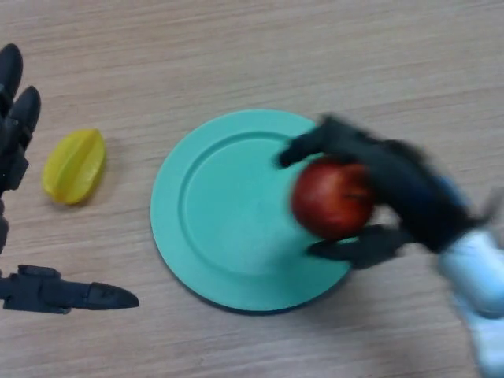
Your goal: Pick up the red apple and place it on the plate
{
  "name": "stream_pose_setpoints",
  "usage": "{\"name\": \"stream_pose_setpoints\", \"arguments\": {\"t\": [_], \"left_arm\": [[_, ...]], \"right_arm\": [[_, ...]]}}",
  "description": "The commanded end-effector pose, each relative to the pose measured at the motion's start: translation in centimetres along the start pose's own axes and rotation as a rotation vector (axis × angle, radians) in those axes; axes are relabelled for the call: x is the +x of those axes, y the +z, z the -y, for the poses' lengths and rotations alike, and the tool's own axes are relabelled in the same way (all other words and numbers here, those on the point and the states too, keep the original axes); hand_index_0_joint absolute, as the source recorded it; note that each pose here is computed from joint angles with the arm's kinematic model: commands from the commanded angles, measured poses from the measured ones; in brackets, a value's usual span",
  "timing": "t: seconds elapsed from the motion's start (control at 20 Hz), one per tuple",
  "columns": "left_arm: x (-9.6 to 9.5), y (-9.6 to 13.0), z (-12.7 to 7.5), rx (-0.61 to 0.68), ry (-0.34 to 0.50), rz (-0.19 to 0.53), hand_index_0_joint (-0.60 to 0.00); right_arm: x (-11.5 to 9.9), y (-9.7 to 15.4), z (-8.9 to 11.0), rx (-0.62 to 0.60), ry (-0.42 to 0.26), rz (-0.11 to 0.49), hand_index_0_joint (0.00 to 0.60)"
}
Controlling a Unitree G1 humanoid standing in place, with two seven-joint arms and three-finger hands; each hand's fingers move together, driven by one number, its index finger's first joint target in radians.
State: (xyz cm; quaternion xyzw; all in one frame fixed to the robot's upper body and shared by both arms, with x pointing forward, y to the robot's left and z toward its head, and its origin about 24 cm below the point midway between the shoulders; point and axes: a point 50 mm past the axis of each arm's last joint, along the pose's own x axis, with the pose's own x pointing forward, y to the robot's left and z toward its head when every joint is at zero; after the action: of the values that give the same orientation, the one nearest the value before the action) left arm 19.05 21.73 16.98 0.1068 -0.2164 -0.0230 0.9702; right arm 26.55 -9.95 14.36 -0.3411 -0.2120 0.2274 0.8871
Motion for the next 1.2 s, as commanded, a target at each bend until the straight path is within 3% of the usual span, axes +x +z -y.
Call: {"name": "stream_pose_setpoints", "arguments": {"t": [0.05, 0.15, 0.3, 0.35, 0.5, 0.55, 0.6, 0.75, 0.95, 1.0, 1.1, 1.2], "left_arm": [[-0.4, 3.3, -1.3, 0.065, 0.066, 0.213, 0.000], [-0.5, 3.3, -1.3, 0.063, 0.065, 0.213, 0.000], [-0.7, 3.6, -1.9, 0.036, 0.082, 0.216, 0.000], [-0.7, 3.6, -1.9, 0.035, 0.083, 0.216, 0.000], [-0.6, 3.7, -2.2, 0.025, 0.106, 0.224, 0.000], [-0.5, 3.9, -2.3, 0.020, 0.115, 0.231, 0.000], [-0.2, 4.2, -2.2, 0.021, 0.109, 0.233, 0.000], [0.3, 4.3, -1.5, 0.030, 0.068, 0.229, 0.000], [0.8, 4.2, -1.7, 0.026, 0.053, 0.223, 0.000], [0.9, 4.1, -1.7, 0.031, 0.046, 0.217, 0.000], [1.1, 3.7, -1.5, -0.011, 0.039, 0.197, 0.000], [1.2, 3.7, -0.9, 0.017, 0.014, 0.207, 0.000]], "right_arm": [[1.4, 1.7, 1.2, 0.075, -0.100, 0.082, 0.600], [2.7, 0.7, 0.1, 0.108, -0.107, 0.069, 0.600], [3.0, -1.9, -1.1, 0.057, -0.069, -0.024, 0.600], [3.0, -1.9, -1.1, 0.054, -0.068, -0.025, 0.550], [3.2, -1.4, -0.4, 0.039, -0.091, -0.019, 0.150], [3.3, -0.9, 0.3, 0.049, -0.122, -0.004, 0.050], [3.4, 0.3, 1.6, 0.106, -0.171, 0.026, 0.000], [2.7, 1.6, 4.1, 0.170, -0.201, 0.052, 0.000], [-0.2, 2.3, 8.2, 0.240, -0.271, 0.096, 0.000], [-1.4, 2.1, 9.1, 0.294, -0.300, 0.089, 0.000], [-3.5, 1.6, 9.5, 0.523, -0.307, 0.005, 0.000], [-5.1, 1.3, 9.8, 0.609, -0.352, 0.007, 0.000]]}}
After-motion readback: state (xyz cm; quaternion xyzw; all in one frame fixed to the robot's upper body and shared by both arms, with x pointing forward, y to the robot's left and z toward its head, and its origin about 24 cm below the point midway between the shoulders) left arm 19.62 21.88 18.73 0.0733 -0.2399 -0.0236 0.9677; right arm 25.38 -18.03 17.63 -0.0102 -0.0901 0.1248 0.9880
